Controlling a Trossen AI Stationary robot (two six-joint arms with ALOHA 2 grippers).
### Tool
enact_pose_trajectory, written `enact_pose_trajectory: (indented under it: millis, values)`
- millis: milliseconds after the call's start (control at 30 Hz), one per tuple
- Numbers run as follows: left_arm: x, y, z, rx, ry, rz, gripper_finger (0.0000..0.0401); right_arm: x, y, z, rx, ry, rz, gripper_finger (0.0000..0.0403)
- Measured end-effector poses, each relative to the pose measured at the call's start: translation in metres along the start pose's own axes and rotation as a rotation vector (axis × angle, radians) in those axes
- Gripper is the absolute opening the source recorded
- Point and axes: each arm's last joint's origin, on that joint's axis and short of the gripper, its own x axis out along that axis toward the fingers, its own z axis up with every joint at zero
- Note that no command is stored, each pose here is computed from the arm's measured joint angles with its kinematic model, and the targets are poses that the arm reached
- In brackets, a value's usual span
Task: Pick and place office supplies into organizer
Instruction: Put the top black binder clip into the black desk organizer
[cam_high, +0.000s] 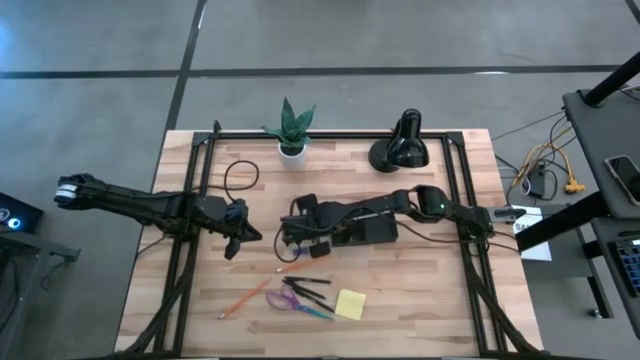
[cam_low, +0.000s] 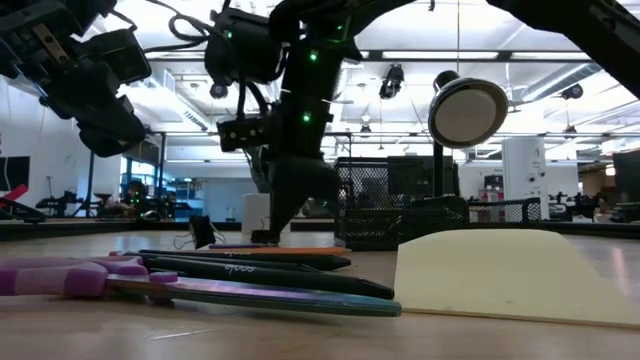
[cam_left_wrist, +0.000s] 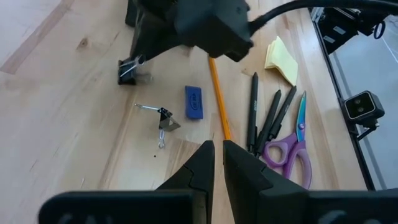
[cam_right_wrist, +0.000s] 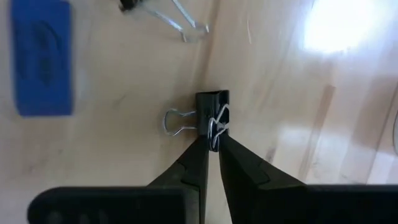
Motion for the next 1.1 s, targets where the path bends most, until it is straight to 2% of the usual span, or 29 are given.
enact_pose_trajectory:
  millis: [100, 200, 533, 633, 700, 833, 933, 1100]
  values:
    - [0.0, 0.0, 0.0, 0.0, 0.001, 0.001, 0.0017, -0.003, 0.0, 0.003, 0.011, -0.013, -0.002, 0.0031]
    - [0.0, 0.0, 0.0, -0.001, 0.001, 0.001, 0.0017, -0.009, -0.004, 0.006, 0.079, -0.018, -0.017, 0.0021]
    - [0.0, 0.0, 0.0, 0.0, 0.003, 0.002, 0.0017, -0.048, -0.019, 0.015, 0.178, -0.004, -0.083, 0.0008]
    - [0.001, 0.0, 0.0, 0.001, 0.003, 0.002, 0.0017, -0.058, -0.02, 0.018, 0.235, -0.032, -0.066, 0.0008]
    - [0.001, 0.0, 0.0, 0.004, 0.002, 0.001, 0.0017, -0.056, -0.017, 0.02, 0.247, -0.051, -0.013, 0.0011]
    - [0.001, 0.0, 0.0, 0.004, 0.003, 0.001, 0.0017, -0.032, -0.005, 0.017, 0.258, -0.009, 0.051, 0.0048]
    - [0.001, 0.0, 0.0, 0.003, 0.004, 0.001, 0.0017, -0.017, 0.0, 0.015, 0.202, 0.03, 0.018, 0.0093]
    - [0.001, 0.0, 0.0, 0.001, 0.006, 0.002, 0.0017, -0.015, 0.002, 0.017, 0.103, 0.022, -0.016, 0.0158]
